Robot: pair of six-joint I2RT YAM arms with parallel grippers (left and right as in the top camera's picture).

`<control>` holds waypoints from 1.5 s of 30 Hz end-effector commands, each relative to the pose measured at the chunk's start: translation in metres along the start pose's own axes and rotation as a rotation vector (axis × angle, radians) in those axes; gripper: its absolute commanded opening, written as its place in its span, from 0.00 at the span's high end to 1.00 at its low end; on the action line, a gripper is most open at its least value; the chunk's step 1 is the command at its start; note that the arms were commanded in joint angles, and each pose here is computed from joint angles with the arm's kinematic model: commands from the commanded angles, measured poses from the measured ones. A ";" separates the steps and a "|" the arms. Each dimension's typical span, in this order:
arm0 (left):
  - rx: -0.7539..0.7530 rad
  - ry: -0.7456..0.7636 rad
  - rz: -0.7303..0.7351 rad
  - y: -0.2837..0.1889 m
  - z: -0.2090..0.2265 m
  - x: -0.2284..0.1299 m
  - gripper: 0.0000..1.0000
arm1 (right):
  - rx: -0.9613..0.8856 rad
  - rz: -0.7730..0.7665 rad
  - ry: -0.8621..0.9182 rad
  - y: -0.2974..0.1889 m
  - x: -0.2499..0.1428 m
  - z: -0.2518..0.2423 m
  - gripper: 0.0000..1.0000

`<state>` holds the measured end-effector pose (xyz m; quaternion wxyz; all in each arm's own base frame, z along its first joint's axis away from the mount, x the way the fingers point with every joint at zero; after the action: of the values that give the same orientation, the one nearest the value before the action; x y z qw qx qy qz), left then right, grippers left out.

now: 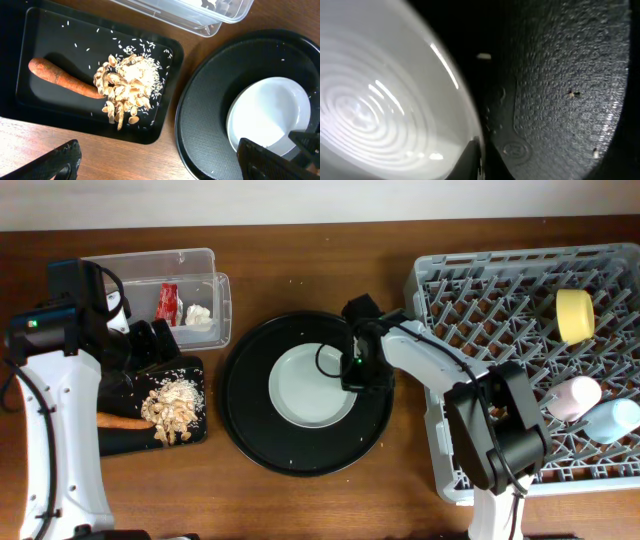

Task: Sort waste into correct bins and load items into the dishwasher rack
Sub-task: 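Grasp the white plate with the right gripper and carry it to the rack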

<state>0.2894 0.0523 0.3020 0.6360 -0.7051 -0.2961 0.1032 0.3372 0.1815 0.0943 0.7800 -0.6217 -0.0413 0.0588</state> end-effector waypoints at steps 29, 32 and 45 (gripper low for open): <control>-0.021 -0.009 -0.006 -0.004 0.000 -0.001 0.01 | -1.087 -0.346 0.130 -0.192 0.009 -0.150 0.96; -0.021 -0.009 -0.005 -0.004 0.000 -0.001 0.01 | -0.964 -0.323 0.047 -0.178 0.009 -0.126 0.92; -0.103 0.246 -0.099 -0.002 -0.044 -0.001 0.01 | -0.067 -0.531 -0.180 -0.232 -0.032 -0.046 0.02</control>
<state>0.2992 0.0490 0.3046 0.6310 -0.7089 -0.3067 0.0721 0.3225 0.0553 0.3068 0.6491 -0.7125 -0.2323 -0.1304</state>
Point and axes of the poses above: each gripper's point midway between its finger pads, its own y axis out along the fingers, its own z axis along the line the jaws close on, x = y × z, the point moved 9 cm from there along -y, back along the fingers, and after that the axes turned 9 degrees about -y, right-handed, at the moved point
